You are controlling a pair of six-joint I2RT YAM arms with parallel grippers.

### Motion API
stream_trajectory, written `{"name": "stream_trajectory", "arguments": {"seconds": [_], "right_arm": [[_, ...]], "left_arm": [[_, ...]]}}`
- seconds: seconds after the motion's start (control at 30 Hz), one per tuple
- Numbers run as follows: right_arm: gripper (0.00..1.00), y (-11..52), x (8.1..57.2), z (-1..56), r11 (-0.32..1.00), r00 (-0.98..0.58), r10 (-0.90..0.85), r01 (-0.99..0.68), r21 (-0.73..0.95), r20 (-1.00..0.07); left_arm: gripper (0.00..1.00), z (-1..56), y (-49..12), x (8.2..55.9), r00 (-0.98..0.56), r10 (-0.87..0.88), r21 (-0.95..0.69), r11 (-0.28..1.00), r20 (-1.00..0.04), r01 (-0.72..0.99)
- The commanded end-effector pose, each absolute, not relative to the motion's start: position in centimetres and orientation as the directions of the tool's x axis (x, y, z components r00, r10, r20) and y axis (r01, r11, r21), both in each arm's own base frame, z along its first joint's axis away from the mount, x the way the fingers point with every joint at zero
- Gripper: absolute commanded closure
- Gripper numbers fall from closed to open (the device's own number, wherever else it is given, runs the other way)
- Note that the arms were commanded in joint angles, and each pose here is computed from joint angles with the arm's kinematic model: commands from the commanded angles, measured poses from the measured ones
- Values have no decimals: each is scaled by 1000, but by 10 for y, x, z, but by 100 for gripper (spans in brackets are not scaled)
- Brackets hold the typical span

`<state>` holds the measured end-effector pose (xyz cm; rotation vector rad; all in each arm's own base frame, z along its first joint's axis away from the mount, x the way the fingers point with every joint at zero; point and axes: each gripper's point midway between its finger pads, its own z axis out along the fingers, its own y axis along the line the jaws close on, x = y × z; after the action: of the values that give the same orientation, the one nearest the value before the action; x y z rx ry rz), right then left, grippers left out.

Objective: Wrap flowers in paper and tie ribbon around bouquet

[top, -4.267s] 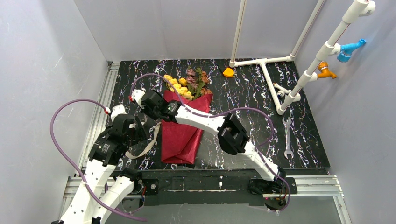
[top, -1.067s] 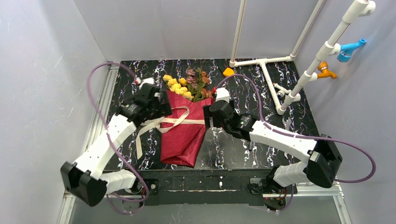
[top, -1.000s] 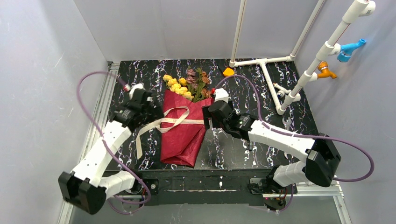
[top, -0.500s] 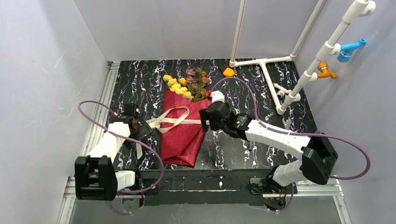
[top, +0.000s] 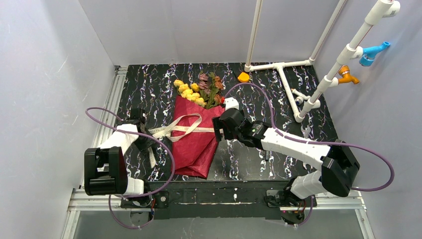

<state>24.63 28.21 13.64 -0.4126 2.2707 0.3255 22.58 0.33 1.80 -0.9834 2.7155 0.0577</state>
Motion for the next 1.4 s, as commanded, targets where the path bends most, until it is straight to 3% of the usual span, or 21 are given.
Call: {"name": "stream_trajectory", "arguments": {"seconds": [0.0, 0.07, 0.1, 0.43, 0.7, 1.0, 1.2, 1.37], "right_arm": [[6, 283, 256, 151, 919, -613, -177, -384, 94, -770], [6, 282, 257, 153, 922, -610, -179, -379, 86, -772], [6, 281, 258, 154, 923, -606, -180, -377, 81, -775], [5, 267, 267, 165, 936, -565, -189, -351, 26, -803], [4, 257, 274, 179, 944, -537, -159, -328, 32, -828], [16, 290, 262, 179, 803, -428, -267, -595, 47, -863], [37, 326, 278, 126, 602, -345, -524, -797, -52, -779], [39, 337, 291, 90, 569, -358, -601, -820, -68, -715]], "left_arm": [[80, 19, -13, 238, -748, -623, -158, 782, -228, -603], [98, 27, -17, 241, -748, -619, -191, 785, -239, -589], [100, 33, -20, 243, -751, -614, -214, 789, -242, -576], [100, 153, -48, 282, -732, -509, -436, 842, -452, -317], [100, 211, -148, 308, -823, -304, -536, 844, -480, 1], [100, 224, -249, 337, -901, -118, -641, 741, -418, 200], [100, 180, -260, 362, -952, -119, -592, 802, -282, 76], [100, 147, -254, 364, -966, -95, -520, 853, -241, 46]]}}
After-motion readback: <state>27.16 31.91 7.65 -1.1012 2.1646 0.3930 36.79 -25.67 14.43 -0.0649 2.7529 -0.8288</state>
